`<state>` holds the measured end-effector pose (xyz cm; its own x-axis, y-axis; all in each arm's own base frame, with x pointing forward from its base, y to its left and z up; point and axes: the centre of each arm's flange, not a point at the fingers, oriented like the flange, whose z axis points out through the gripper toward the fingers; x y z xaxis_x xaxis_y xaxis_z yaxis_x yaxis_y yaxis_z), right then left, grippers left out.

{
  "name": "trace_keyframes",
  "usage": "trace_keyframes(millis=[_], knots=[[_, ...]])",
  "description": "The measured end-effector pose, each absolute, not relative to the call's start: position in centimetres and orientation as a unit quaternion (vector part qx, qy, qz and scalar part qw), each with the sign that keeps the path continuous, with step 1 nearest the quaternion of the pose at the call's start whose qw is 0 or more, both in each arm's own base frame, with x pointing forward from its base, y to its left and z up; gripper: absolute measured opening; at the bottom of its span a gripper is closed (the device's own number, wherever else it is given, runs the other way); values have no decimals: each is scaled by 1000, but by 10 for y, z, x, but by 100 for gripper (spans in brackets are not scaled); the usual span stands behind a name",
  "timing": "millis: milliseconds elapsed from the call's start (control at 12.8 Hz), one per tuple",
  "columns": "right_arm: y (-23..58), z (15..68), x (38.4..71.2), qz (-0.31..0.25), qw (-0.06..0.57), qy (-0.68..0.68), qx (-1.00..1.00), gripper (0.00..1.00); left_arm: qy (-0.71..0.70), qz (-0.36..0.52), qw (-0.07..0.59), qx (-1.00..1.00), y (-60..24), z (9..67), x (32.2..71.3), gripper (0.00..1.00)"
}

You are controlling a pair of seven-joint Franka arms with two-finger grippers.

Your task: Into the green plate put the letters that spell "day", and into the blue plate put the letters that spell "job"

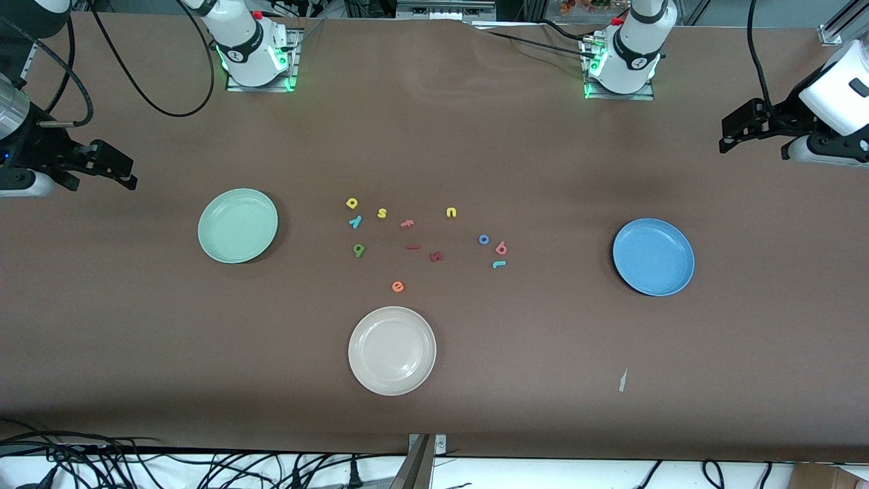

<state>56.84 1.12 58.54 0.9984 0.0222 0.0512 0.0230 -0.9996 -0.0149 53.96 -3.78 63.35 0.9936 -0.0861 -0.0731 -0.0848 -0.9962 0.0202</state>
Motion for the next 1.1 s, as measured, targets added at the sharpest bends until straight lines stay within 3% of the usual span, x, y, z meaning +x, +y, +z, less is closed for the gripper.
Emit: trace_keyframes(millis=[1097], knots=[[30, 588, 567, -28, 8, -28, -999, 100, -58, -27, 11, 998, -54, 639, 539, 100]])
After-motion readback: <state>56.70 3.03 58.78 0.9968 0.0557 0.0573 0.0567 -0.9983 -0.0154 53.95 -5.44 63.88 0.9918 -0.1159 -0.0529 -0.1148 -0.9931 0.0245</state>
